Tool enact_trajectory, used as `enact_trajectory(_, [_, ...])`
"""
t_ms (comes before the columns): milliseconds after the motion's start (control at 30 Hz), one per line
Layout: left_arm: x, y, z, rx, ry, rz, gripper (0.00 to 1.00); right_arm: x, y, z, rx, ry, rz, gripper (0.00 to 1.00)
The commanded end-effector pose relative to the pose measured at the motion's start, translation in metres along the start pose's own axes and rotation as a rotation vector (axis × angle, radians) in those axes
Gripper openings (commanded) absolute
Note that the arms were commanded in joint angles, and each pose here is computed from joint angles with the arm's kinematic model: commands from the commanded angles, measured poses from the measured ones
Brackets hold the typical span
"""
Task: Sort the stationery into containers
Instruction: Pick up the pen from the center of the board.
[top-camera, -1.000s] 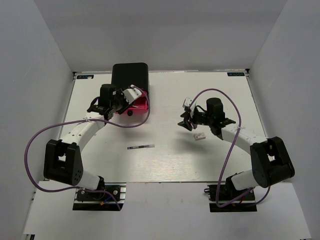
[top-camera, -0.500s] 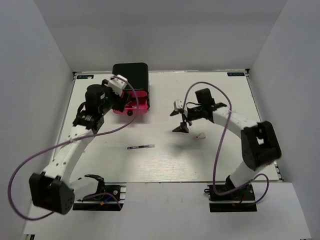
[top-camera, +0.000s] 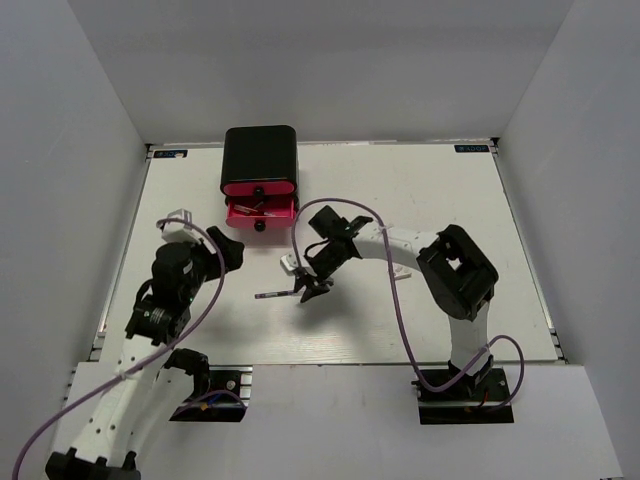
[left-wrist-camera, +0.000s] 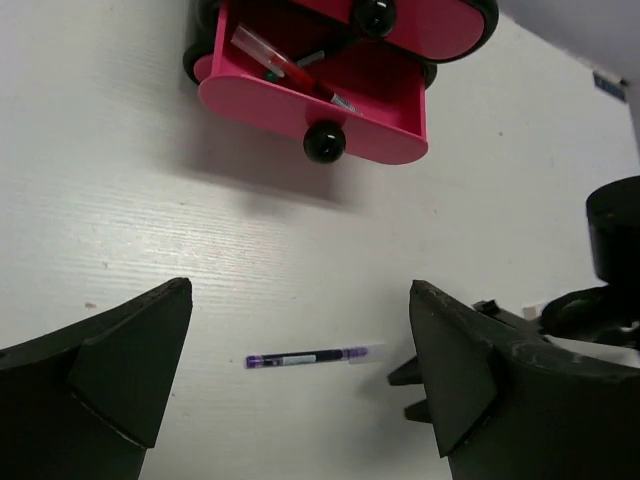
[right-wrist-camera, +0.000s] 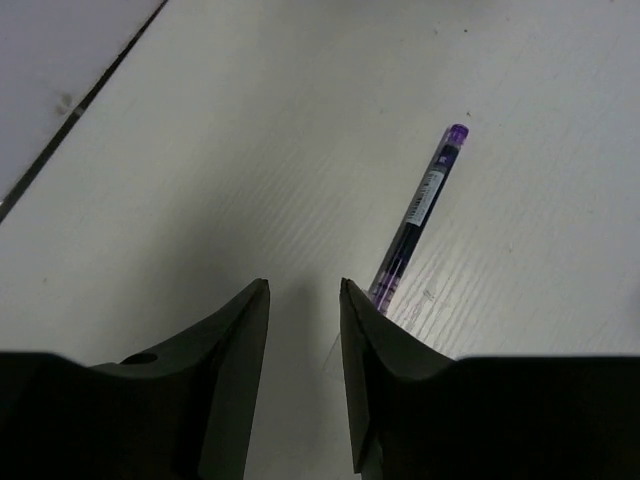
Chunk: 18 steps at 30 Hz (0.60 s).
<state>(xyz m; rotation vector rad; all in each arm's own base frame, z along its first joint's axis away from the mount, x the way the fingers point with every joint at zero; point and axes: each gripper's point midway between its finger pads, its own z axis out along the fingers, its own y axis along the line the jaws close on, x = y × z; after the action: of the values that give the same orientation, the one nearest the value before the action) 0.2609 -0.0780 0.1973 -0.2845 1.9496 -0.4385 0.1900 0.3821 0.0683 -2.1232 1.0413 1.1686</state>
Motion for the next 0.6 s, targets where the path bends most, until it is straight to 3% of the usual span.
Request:
enact_trajectory(0, [0.000,0.010,-0.012,-0.062,-0.044,-0.155,0.99,0.004,-0.027,0.006,0.119,0.050,0.079,0.41])
enact_trajectory(167, [0.007,0.018,-0.021,-0.095,-0.030,-0.172,0.99,0.007,-0.049,0.018,0.226,0.101,0.155,0.49])
enact_trajectory(567, [0.014,0.026,-0.030,-0.121,-0.025,-0.187,0.99,0.024,-0.053,0.042,0.294,0.181,0.226,0.50])
